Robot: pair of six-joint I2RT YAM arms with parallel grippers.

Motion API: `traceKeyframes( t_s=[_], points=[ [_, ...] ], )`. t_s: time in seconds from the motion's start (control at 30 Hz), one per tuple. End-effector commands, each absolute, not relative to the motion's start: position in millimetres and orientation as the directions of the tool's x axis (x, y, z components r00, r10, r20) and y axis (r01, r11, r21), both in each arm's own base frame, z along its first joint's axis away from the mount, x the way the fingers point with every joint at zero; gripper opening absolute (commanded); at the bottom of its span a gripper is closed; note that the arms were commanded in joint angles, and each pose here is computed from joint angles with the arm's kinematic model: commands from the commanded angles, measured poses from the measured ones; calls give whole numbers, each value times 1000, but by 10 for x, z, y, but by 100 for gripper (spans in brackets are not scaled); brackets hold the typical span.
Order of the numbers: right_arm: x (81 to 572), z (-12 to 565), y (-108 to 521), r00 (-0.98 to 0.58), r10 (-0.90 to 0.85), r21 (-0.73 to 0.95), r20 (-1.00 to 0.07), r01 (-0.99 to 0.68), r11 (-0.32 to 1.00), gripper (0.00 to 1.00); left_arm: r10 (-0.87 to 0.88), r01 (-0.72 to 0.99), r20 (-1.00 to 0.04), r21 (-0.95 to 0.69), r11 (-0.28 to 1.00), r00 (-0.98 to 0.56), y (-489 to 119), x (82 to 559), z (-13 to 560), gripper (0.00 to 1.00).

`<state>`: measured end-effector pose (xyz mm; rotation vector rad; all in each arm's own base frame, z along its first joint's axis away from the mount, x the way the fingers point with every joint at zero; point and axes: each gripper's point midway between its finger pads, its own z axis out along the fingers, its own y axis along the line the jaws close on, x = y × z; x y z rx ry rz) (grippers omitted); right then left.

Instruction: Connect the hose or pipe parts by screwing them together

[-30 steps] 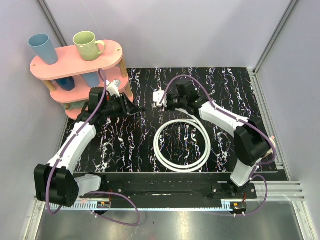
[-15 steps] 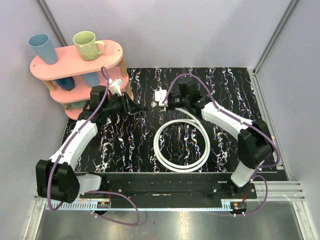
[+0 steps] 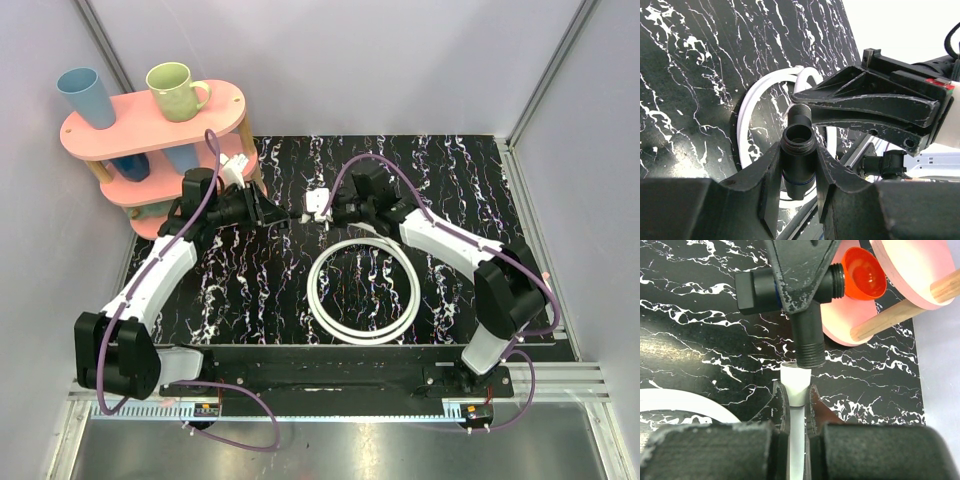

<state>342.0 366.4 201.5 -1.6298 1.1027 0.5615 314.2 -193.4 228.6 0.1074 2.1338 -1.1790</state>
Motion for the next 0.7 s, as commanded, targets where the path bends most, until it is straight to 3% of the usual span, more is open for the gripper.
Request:
traceKeyframes(
  t_s=[0.0,0.67],
  points=[
    [3313,2459,3742,564,-285,-583,-775,-812,-24,0,-243,498,-671,-703,508,-700,-2030,3198,2647,0],
    [3391,2564,3642,575,-273,-608,-771,-793,45,0,-187,439,-594,-739,511,-782,-2043,3115,2448,0]
  ],
)
